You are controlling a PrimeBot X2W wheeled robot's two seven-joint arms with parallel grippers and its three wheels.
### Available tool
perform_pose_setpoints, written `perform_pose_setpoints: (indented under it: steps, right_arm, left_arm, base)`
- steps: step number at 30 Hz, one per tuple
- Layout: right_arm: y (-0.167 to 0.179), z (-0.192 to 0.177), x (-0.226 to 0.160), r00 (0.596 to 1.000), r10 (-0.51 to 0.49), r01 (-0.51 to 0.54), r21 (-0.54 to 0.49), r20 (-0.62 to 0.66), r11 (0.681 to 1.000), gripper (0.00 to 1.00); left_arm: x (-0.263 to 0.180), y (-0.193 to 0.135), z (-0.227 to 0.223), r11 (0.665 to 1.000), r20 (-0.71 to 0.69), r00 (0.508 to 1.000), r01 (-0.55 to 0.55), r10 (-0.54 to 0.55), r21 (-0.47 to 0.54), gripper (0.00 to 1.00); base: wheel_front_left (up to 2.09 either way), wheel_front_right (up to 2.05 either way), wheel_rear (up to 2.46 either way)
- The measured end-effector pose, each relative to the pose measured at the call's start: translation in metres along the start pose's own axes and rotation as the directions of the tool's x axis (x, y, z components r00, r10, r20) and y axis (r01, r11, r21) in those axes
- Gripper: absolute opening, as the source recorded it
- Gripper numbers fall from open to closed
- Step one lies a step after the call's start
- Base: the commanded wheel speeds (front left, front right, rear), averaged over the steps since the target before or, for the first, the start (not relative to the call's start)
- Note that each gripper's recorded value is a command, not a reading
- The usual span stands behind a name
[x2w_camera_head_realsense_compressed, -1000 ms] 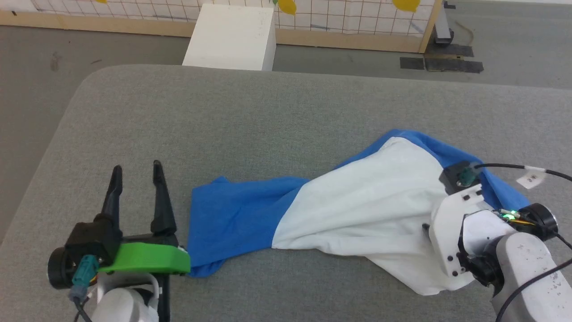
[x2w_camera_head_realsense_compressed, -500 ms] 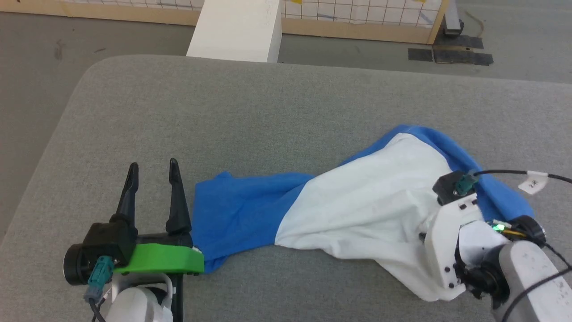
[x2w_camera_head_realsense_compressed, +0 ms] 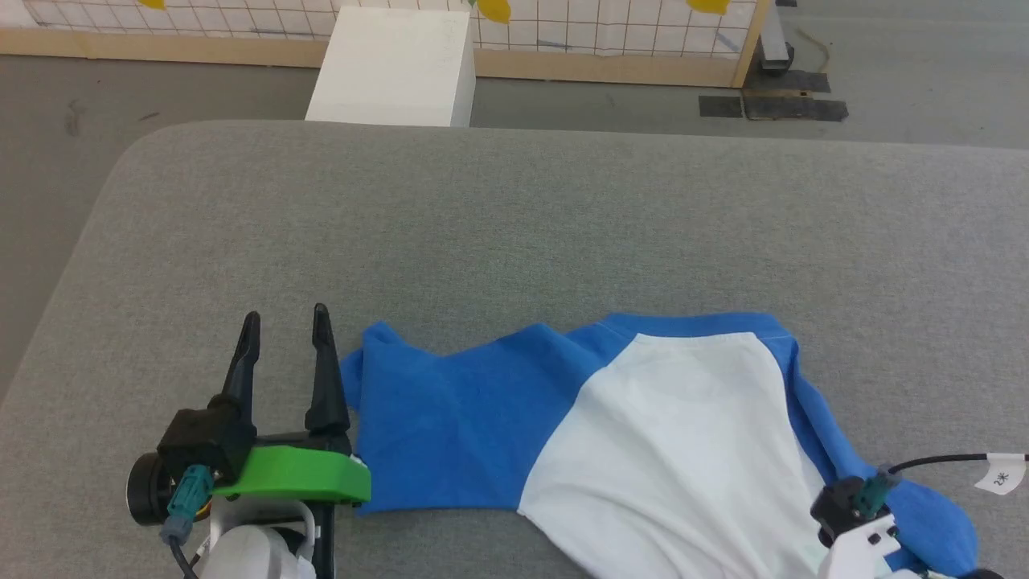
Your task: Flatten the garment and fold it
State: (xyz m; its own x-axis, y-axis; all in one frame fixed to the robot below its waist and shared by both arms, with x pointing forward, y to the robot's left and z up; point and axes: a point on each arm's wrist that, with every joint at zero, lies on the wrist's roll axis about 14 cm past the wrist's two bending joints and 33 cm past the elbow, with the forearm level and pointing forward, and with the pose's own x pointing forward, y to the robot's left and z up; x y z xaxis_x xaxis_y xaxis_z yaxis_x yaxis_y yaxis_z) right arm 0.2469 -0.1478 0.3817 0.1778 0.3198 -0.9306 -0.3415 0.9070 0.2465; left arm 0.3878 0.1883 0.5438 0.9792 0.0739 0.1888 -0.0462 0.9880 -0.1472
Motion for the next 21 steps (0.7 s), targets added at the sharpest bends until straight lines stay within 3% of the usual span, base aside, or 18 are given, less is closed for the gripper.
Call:
perform_pose_setpoints:
  steps: [1, 4, 7, 10, 13, 18, 21]
  right_arm:
    - [0.001, 0.005, -0.001, 1.000, 0.002, -0.002, 0.008, 0.029, 1.000, 1.00]
    - [0.001, 0.029, -0.006, 0.987, -0.003, -0.004, 0.046, 0.161, 0.999, 1.00]
    - [0.003, 0.071, -0.023, 0.930, 0.009, -0.044, 0.086, 0.369, 0.995, 1.00]
    - [-0.018, 0.115, -0.056, 0.807, -0.067, -0.009, 0.126, 0.587, 0.992, 1.00]
    - [-0.043, 0.136, -0.078, 0.707, -0.158, 0.035, 0.189, 0.689, 0.981, 1.00]
    - [-0.071, 0.142, -0.083, 0.657, -0.258, 0.090, 0.266, 0.709, 0.960, 1.00]
    - [-0.081, 0.144, -0.082, 0.654, -0.287, 0.111, 0.287, 0.700, 0.952, 1.00]
  left_arm:
    - [0.000, 0.000, -0.002, 1.000, -0.004, 1.000, -0.001, 0.001, -0.001, 1.00]
    - [0.001, -0.004, -0.008, 1.000, -0.021, 1.000, 0.014, -0.014, -0.010, 1.00]
    - [0.001, -0.006, -0.012, 1.000, -0.034, 0.999, 0.020, -0.020, -0.017, 1.00]
    - [0.003, -0.012, -0.017, 0.999, -0.046, 0.998, 0.040, -0.042, -0.025, 1.00]
    - [0.011, -0.027, -0.022, 0.995, -0.074, 0.993, 0.089, -0.092, -0.046, 1.00]
    - [0.039, -0.062, -0.041, 0.978, -0.225, 0.953, 0.188, -0.205, -0.091, 1.00]
    - [0.048, -0.083, -0.068, 0.964, -0.401, 0.876, 0.248, -0.266, -0.099, 1.00]
  base:
    - [0.00, 0.00, 0.00]
    - [0.00, 0.00, 0.00]
    - [0.00, 0.00, 0.00]
    - [0.00, 0.00, 0.00]
    - [0.00, 0.00, 0.00]
    - [0.00, 0.00, 0.00]
    - [0.00, 0.00, 0.00]
